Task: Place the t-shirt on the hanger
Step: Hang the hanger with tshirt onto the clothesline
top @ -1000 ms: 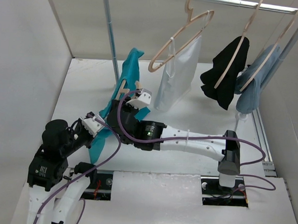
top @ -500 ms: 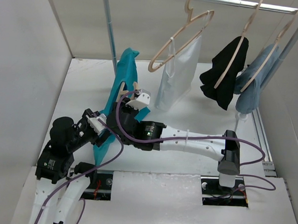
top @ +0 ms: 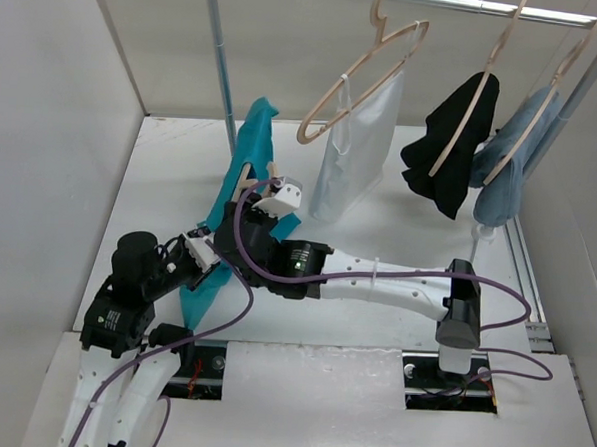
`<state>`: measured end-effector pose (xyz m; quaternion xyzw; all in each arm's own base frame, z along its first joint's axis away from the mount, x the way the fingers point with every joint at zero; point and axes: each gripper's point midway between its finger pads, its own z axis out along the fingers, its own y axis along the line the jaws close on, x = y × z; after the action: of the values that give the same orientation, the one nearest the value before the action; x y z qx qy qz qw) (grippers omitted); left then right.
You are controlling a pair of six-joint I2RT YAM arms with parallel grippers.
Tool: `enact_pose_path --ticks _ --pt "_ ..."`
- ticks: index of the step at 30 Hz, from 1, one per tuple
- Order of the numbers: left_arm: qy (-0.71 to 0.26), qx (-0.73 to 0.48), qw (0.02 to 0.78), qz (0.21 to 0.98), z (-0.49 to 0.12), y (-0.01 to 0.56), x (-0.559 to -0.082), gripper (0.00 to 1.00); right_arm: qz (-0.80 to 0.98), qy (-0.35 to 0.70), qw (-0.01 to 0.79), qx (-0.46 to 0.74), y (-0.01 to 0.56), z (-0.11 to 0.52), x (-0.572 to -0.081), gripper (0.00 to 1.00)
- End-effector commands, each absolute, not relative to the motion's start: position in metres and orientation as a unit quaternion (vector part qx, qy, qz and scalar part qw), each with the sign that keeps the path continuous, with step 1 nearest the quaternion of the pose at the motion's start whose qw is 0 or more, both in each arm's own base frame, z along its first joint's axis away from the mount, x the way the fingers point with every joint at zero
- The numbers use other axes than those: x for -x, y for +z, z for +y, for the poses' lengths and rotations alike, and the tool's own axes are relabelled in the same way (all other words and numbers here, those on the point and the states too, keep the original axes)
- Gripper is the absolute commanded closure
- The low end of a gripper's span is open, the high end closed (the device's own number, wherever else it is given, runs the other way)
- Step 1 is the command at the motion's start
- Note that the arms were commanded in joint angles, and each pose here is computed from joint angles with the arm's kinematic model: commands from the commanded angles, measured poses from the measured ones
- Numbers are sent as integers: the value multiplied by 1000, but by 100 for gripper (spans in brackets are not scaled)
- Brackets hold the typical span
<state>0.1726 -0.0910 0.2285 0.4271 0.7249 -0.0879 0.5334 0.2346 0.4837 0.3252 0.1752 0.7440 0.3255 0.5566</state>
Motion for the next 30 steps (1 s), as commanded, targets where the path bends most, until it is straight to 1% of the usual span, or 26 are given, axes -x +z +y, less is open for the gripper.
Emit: enact_pose_path --ticks 1,2,3,7,9,10,11,13,14,16,17,18,21,24,26,27,28,30 --pt "-45 -402 553 729 -79 236 -195 77 736 376 537 -172 352 492 -215 100" --pt "-40 -396 563 724 -78 244 -197 92 738 372 537 -170 349 492 -215 100" --pt "-44 -386 572 722 -79 252 -197 100 739 375 534 -166 348 494 -214 100" --pt "-43 -350 605 714 -77 277 -202 100 746 371 532 -151 343 495 -215 100" --pt "-59 -324 621 711 -80 293 -204 100 760 355 534 -106 333 500 -217 100" --pt "-65 -315 625 711 -81 295 -204 100 761 350 538 -95 336 497 -226 100" --pt "-72 -304 637 705 -82 308 -203 100 765 339 545 -59 337 501 -224 100" --pt "-108 -280 636 711 -89 314 -203 100 769 345 537 -20 339 507 -224 99" --pt "-115 -271 642 708 -90 320 -202 100 771 341 539 -8 337 506 -229 90" --pt "-132 -250 644 711 -94 329 -207 100 772 328 545 18 336 504 -232 80" --pt "-146 -235 641 716 -95 329 -206 100 769 326 550 25 339 501 -232 70" --pt "-149 -225 645 715 -95 335 -210 100 771 315 552 37 333 500 -232 64" --pt "-161 -197 648 718 -95 341 -216 100 758 303 574 66 348 491 -236 50" --pt "-167 -183 665 705 -95 358 -219 100 751 287 587 99 358 483 -235 46" --pt "-185 -170 663 705 -100 362 -224 100 748 280 591 110 365 473 -233 41" --pt "-190 -164 661 707 -100 362 -224 100 746 280 594 111 370 471 -233 41" --pt "-194 -161 664 704 -101 367 -226 100 746 275 595 116 368 468 -232 38" --pt "-200 -154 667 701 -103 373 -228 100 740 272 602 123 375 463 -232 38"
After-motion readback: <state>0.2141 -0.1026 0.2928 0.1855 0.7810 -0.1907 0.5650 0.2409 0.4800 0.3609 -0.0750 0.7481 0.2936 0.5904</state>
